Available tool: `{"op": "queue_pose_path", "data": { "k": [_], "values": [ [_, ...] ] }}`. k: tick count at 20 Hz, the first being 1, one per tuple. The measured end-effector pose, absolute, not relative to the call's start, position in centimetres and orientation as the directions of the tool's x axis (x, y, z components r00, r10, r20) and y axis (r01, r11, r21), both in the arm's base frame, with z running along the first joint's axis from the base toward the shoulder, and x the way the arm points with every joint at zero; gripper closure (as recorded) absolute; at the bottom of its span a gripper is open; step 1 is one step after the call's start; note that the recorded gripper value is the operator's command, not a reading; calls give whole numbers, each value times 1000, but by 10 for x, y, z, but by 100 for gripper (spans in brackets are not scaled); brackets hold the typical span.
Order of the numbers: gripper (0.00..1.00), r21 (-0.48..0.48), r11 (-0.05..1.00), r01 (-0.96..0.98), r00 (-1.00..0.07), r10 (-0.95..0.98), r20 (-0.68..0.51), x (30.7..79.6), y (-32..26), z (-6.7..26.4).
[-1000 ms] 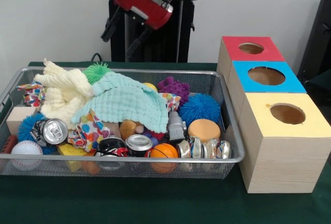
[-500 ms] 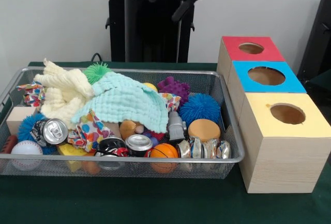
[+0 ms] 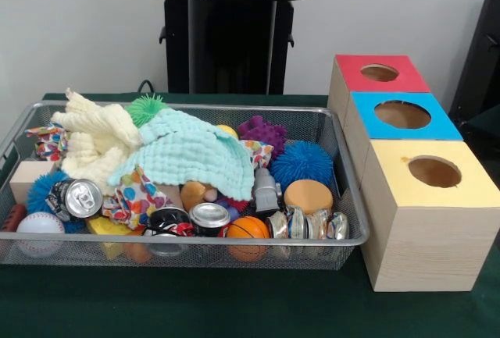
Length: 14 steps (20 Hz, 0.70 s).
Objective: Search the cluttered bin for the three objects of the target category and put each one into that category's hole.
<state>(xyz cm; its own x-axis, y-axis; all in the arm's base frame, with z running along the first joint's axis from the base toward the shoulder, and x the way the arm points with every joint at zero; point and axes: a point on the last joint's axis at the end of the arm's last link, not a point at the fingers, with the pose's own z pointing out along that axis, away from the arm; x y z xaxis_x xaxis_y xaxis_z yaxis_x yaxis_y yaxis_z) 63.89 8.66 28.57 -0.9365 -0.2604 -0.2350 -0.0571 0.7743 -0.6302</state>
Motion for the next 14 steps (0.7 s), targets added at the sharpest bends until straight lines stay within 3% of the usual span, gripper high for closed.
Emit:
{"op": "queue_pose_path", "data": {
  "k": [14],
  "values": [
    [0, -534, 836, 126, -921, -102, -377, 648, 9, 353]
  ]
}}
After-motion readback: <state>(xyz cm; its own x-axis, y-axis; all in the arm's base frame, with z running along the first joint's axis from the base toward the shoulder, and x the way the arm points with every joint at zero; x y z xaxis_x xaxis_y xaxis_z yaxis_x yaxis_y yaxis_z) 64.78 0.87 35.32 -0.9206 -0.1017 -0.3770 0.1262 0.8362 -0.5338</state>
